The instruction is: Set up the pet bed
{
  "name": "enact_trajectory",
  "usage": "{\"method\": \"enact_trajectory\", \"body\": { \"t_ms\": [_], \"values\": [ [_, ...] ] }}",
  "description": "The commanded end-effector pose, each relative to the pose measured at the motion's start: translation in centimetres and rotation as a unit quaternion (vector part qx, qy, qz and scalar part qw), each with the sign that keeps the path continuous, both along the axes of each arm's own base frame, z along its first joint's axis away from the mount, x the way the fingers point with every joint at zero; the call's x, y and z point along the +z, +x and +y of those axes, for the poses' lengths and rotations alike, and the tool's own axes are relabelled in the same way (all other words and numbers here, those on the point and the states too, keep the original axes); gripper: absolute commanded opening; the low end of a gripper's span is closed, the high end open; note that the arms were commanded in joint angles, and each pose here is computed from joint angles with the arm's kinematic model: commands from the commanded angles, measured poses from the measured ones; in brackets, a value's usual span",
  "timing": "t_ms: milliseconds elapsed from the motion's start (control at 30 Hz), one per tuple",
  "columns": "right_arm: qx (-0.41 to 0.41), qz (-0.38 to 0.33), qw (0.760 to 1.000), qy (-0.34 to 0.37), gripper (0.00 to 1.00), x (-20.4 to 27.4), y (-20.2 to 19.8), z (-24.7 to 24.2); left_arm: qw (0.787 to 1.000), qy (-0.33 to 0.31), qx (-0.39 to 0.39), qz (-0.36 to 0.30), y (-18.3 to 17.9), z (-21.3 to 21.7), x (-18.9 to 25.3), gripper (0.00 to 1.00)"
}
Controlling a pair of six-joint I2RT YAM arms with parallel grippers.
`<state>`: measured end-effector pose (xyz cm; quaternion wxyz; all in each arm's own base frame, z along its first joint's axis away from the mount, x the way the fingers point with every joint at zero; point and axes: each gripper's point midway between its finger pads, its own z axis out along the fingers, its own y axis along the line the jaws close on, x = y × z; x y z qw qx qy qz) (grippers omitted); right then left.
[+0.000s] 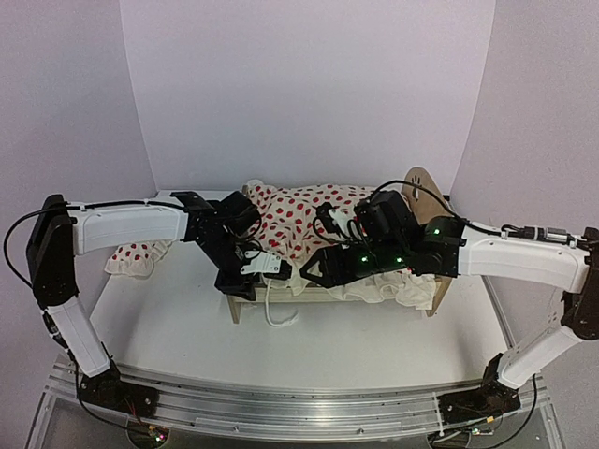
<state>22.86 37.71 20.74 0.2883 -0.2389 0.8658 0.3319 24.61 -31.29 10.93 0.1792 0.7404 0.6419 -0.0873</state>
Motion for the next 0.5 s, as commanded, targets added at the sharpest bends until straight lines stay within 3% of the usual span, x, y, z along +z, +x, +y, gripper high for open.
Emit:
{"method": "enact_trajectory", "body": {
  "t_ms": [0,100,367,467],
  "values": [
    [-0.006,0.005,1.0,-0.004,0.54,-0.5,-0.1,-0.4,0.999,0.025,0.031,0.01,0.1,0.8,-1.0,0.38],
    [-0.011,0.003,1.0,-0.006,0.54,-0.6,-0.1,-0.7,0.999,0.033,0.025,0.019,-0.6,1.0,-1.4,0.31],
    [-0.004,0.003,1.0,-0.005,0.54,-0.6,-0.2,-0.4,0.992,0.094,0.032,0.072,-3.0,2.8,-4.3,0.36],
    [-0.004,0.003,1.0,-0.005,0.54,-0.6,-0.1,-0.3,0.99,0.11,0.043,0.076,-3.1,3.4,-5.4,0.34]
  ]
}}
